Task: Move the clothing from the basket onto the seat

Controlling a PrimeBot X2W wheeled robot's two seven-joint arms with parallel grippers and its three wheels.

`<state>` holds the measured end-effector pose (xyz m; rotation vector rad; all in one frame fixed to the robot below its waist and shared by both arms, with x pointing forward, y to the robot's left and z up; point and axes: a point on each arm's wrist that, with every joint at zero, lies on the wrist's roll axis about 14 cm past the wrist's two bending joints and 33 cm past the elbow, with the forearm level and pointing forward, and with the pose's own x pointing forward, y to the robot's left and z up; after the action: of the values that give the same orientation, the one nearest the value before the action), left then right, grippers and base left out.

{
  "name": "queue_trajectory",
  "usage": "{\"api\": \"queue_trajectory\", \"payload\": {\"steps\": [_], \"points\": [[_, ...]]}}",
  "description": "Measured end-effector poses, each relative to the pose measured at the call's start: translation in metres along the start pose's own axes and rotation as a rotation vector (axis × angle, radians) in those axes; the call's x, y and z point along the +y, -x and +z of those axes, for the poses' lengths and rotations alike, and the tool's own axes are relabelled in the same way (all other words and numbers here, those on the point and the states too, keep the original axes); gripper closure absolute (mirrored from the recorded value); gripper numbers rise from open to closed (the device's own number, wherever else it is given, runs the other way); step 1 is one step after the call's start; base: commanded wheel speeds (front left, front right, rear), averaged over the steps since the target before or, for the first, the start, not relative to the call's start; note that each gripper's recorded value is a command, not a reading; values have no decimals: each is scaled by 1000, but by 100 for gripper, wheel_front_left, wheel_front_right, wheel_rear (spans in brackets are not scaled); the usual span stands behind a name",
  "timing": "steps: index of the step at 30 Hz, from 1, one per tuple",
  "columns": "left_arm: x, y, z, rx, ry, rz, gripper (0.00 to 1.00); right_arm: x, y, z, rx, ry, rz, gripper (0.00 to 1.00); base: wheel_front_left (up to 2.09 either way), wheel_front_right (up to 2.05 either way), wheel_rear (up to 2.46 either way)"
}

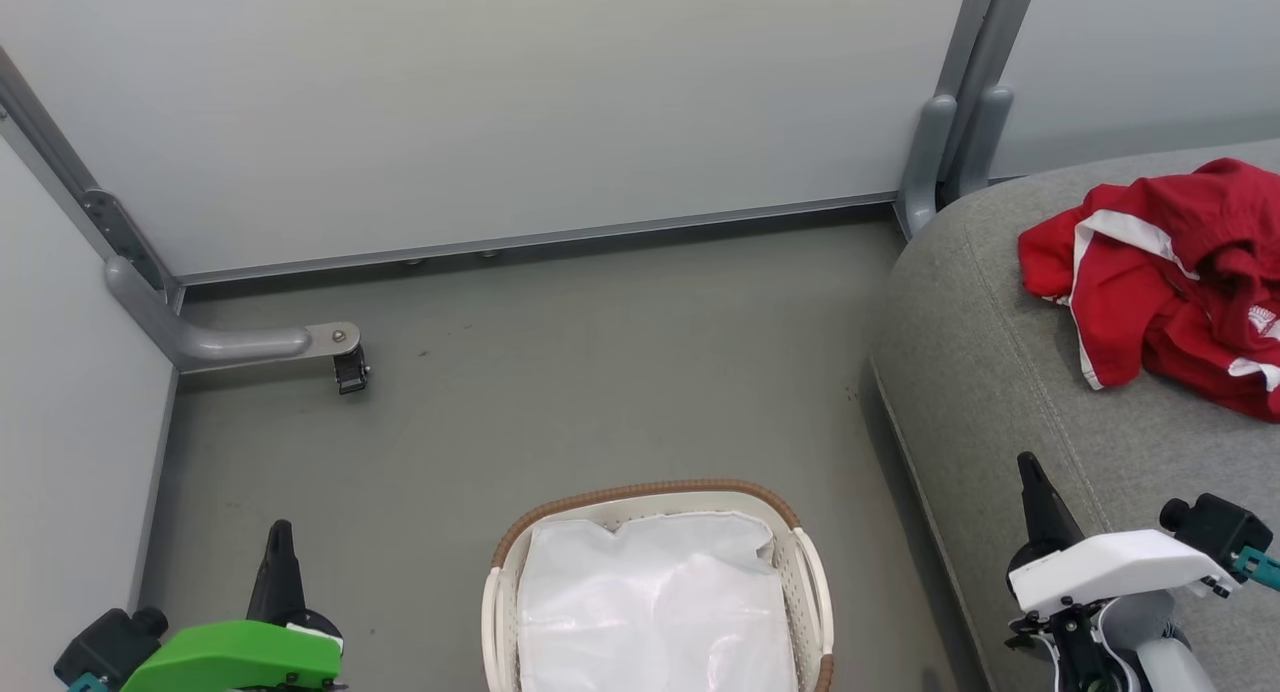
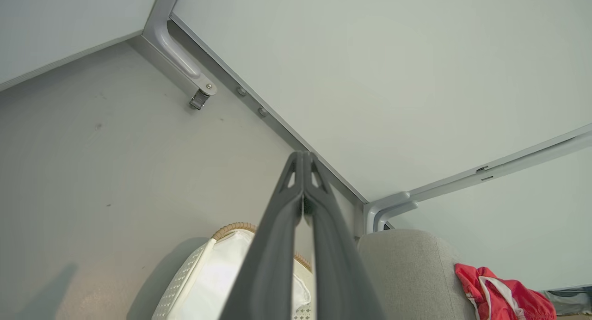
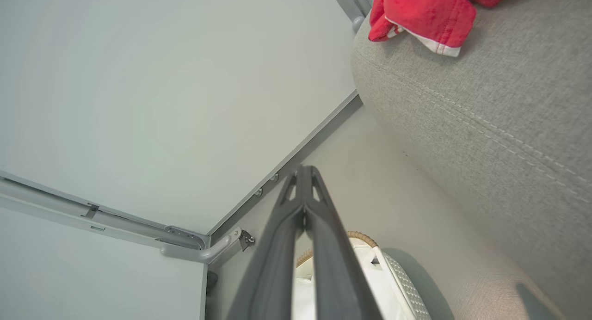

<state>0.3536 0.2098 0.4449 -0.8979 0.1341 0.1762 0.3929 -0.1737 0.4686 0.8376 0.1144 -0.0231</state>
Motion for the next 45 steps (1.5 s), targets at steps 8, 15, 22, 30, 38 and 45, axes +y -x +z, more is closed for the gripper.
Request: {"api": "queue_trajectory", "payload": {"steps": [8, 15, 22, 30, 38, 45], "points": [[-6, -4, 3, 0, 88, -15, 100, 0, 0, 5, -6, -98, -2, 100, 0, 0, 0], [-11, -6, 5, 4, 161, -31, 100, 1, 1, 9, -12, -179, 1, 100, 0, 0, 0], [-16, -9, 9, 3, 232, -47, 100, 2, 1, 13, -18, -255, 5, 100, 0, 0, 0], [-21, -11, 11, 6, 307, -64, 100, 2, 2, 17, -27, -333, 12, 100, 0, 0, 0], [-28, -13, 14, 13, 382, -87, 100, 4, 3, 22, -31, -419, 24, 100, 0, 0, 0], [-34, -15, 17, 14, 439, -109, 100, 5, 3, 26, -38, -481, 34, 100, 0, 0, 0]]}}
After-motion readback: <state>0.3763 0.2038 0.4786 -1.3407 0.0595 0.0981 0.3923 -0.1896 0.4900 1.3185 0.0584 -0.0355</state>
